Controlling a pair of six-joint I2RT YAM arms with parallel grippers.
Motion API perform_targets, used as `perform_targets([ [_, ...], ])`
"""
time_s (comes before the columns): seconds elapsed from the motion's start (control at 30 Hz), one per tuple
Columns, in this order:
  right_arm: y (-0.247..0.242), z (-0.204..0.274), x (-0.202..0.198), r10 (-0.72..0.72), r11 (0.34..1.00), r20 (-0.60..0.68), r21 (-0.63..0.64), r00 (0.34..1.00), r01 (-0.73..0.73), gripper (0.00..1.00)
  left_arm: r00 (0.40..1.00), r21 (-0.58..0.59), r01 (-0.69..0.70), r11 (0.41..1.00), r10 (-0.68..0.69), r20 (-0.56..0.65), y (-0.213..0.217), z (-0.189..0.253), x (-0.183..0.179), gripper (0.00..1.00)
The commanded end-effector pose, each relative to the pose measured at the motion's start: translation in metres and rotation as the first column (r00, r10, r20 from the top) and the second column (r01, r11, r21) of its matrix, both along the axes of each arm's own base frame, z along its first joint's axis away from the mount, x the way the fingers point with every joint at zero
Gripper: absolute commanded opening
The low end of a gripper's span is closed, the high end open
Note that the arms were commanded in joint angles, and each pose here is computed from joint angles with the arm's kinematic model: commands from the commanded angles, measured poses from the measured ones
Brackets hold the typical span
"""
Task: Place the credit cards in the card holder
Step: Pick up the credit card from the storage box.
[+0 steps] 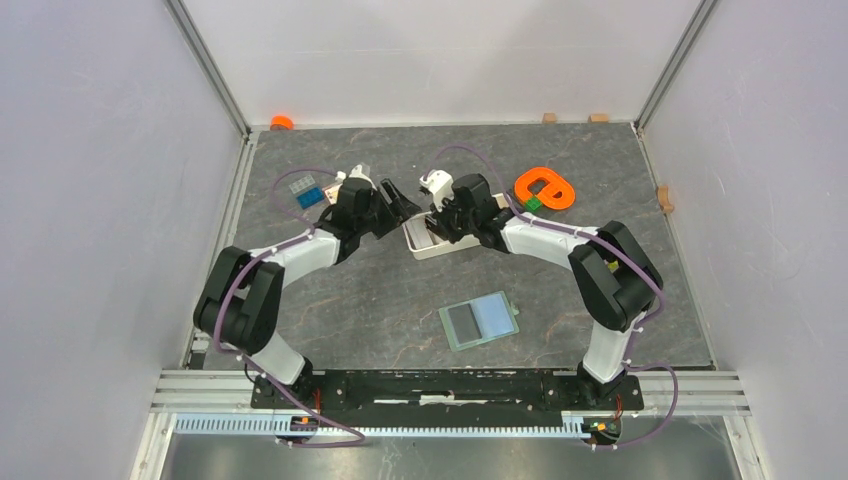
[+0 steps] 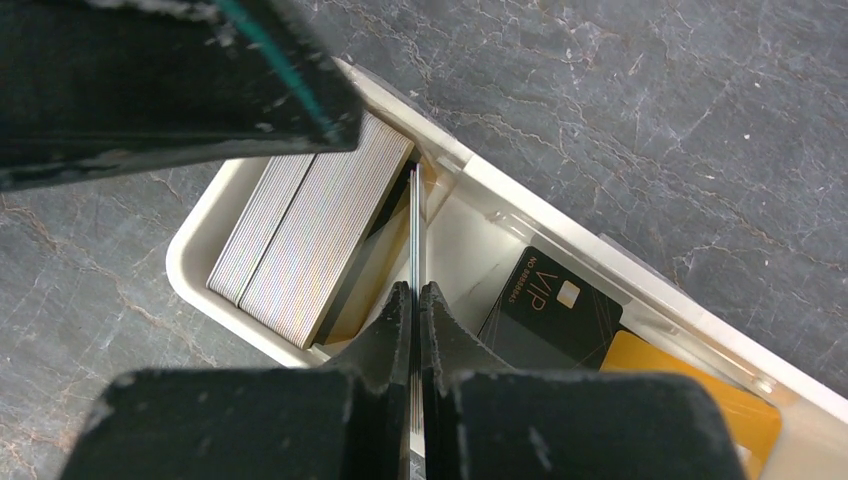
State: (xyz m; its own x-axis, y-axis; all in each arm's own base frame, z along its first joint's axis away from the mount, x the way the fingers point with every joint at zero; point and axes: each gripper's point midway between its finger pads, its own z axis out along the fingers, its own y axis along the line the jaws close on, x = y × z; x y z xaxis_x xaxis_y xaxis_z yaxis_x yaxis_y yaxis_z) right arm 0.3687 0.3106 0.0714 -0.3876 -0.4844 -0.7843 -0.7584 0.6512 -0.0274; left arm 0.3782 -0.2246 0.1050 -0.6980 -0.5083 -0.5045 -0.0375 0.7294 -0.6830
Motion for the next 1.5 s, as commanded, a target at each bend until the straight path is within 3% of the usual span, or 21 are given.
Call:
perform_targets([
  [0.0, 0.013, 0.031, 0.003, 0.050, 0.997, 0.088, 0.053, 0.995, -0.055, 0.00, 0.990, -0.158, -0.024, 0.987, 0.045, 0.132, -0.018, 0.052, 0.033, 0.76],
  [0.17, 0.014, 0.029, 0.002, 0.064, 0.997, 0.098, 0.030, 0.993, -0.067, 0.00, 0.986, -0.137, -0.028, 0.990, 0.049, 0.157, -0.019, 0.057, 0.035, 0.70],
  [0.37, 0.013, 0.028, 0.003, 0.060, 0.998, 0.108, 0.006, 0.992, -0.061, 0.00, 0.995, -0.151, 0.032, 0.988, -0.016, 0.103, -0.039, 0.040, 0.031, 0.60],
  [0.8, 0.012, 0.022, 0.002, 0.069, 0.997, 0.113, -0.032, 0.991, -0.065, 0.00, 0.998, -0.070, 0.052, 0.996, -0.048, 0.051, -0.056, 0.017, 0.022, 0.60],
  [1.1, 0.010, 0.024, 0.002, 0.067, 0.997, 0.121, -0.038, 0.990, -0.063, 0.00, 0.996, -0.060, 0.082, 0.995, -0.080, 0.037, -0.065, 0.012, 0.018, 0.55],
  [1.47, 0.011, 0.023, 0.004, 0.071, 0.997, 0.122, -0.044, 0.990, -0.066, 0.00, 0.996, -0.024, 0.082, 0.996, -0.081, 0.033, -0.063, 0.006, 0.014, 0.39],
])
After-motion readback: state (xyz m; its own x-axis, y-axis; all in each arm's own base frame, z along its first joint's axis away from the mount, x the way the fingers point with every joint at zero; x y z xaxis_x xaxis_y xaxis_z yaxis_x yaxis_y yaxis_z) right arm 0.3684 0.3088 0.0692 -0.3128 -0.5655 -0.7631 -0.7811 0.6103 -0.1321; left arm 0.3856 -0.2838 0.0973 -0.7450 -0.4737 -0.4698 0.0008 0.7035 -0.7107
